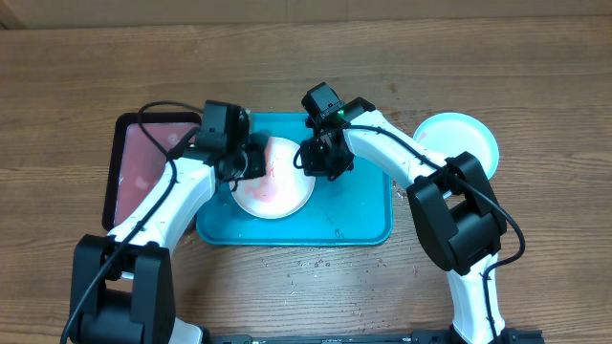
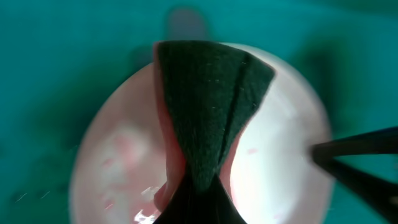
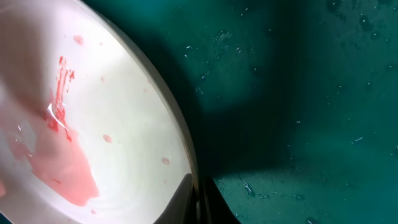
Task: Clean dirty plates on tray and stack at the side
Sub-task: 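Carry the sponge over the white plate with the left gripper, then scrub the white plate with the sponge while the right gripper holds it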
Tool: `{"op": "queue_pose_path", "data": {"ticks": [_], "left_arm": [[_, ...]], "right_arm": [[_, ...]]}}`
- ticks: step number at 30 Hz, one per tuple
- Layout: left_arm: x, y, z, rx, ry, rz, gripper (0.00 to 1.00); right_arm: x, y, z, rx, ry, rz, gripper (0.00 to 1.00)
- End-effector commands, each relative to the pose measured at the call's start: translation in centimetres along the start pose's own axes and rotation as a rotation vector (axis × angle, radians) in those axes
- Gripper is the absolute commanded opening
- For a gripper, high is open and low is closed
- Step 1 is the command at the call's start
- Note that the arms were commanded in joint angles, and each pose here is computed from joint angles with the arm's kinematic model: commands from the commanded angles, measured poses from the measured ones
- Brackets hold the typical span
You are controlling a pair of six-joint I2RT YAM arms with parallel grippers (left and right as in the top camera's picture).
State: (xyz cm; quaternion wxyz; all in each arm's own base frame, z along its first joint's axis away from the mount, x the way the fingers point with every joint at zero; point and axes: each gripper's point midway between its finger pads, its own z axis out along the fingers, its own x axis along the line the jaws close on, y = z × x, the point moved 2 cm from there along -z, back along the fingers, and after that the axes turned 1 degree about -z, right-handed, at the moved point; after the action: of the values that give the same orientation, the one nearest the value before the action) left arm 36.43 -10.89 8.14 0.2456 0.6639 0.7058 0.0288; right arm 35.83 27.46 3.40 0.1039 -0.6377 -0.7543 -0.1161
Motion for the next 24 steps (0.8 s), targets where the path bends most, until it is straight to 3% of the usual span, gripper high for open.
{"op": "queue_pose_path", "data": {"ticks": [1,12,19,24], "left_arm": [[-3.0,-0.3,0.3,0.027,-0.115,0.07,0.04],[0.5,-4.2,5.4,0.209,0.033,0.017,0.04],[5.0,-3.4,3.1,0.225,0.25,-0.037,0.04],[4.2,-1.2,1.0,0.229,0.182,-0.006,0.04]], "right_arm": [[-0.1,-0.2,0.5,0.012,-0.004,0.007,0.04],[-0.1,-0.2,0.5,0.012,-0.004,0.007,0.04],[-0.1,-0.2,0.5,0.012,-0.004,0.007,0.04],[-0.1,-0.2,0.5,0.012,-0.004,0.007,0.04]]}}
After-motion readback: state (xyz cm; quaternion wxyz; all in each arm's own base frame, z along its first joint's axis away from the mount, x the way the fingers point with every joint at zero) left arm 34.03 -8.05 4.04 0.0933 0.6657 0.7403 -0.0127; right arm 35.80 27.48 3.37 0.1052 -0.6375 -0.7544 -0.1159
